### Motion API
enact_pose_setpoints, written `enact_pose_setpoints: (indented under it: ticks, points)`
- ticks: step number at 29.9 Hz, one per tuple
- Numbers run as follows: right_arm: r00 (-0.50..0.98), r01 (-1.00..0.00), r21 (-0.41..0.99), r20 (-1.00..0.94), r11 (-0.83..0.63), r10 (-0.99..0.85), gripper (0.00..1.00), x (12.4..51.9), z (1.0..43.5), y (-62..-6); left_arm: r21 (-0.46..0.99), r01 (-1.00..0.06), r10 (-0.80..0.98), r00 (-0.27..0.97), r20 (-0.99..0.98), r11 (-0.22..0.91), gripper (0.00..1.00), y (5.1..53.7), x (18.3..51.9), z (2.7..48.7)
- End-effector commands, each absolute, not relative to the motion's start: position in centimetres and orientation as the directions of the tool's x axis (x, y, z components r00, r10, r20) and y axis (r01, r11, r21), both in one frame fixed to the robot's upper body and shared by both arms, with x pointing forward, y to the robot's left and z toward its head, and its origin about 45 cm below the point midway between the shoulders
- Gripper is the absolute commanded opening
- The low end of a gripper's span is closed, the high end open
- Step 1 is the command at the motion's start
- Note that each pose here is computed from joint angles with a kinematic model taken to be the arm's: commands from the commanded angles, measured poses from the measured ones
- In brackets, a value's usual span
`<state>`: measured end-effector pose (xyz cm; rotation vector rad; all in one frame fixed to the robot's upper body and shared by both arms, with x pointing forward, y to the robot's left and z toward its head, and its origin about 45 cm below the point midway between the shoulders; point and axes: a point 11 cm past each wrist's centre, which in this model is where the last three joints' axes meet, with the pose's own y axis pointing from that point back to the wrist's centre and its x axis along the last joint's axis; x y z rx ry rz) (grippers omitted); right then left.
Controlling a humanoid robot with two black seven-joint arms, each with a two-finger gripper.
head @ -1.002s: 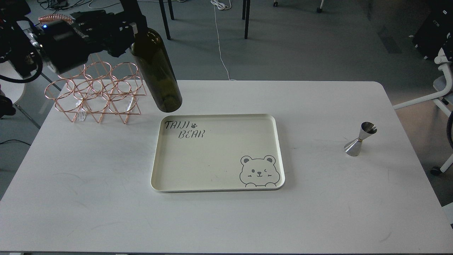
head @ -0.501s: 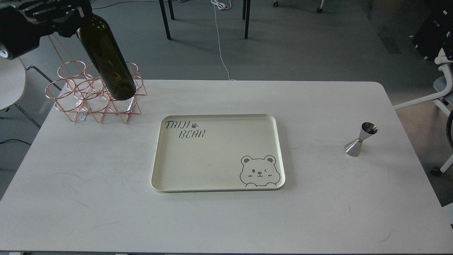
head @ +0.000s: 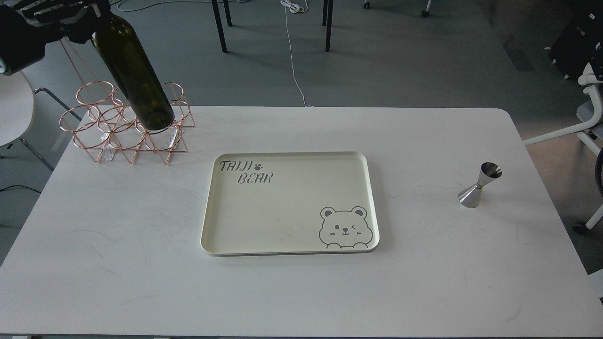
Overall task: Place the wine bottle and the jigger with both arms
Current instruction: 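Lift the wine bottle and carry it over the copper rack, then lower the bottle into a slot of the copper rack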
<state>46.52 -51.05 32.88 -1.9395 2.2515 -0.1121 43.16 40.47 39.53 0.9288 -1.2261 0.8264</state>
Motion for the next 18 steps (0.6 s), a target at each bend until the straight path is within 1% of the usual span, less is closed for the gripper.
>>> enact_pose_setpoints:
  ticks: [1,7,11,18]
  points:
    - [-0.141,-0.974,-0.166,-0.078,0.152,-0.987,0.97,46.53,32.88,-51.05,0.133,-0.908,0.034,0.16,0.987,0.398,0.08,40.58,43.4,39.17]
    - [-0.14,-0.975,-0.164,-0.078,0.152,-0.987,0.97,46.53,32.77,-50.99,0.151,-0.909,0.015,0.171,0.985,0.39,0.08,40.78,43.53,38.53]
    - [-0.139,-0.975,-0.163,-0.079,0.151,-0.987,0.97,46.56,32.73,-50.92,0.142,-0.918,0.02,0.16,0.987,0.371,0.08,41.43,43.74,38.47]
    - [-0.141,-0.974,-0.166,-0.078,0.152,-0.987,0.97,46.53,32.88,-51.05,0.131,-0.92,0.026,0.151,0.988,0.371,0.08,41.29,44.06,38.89]
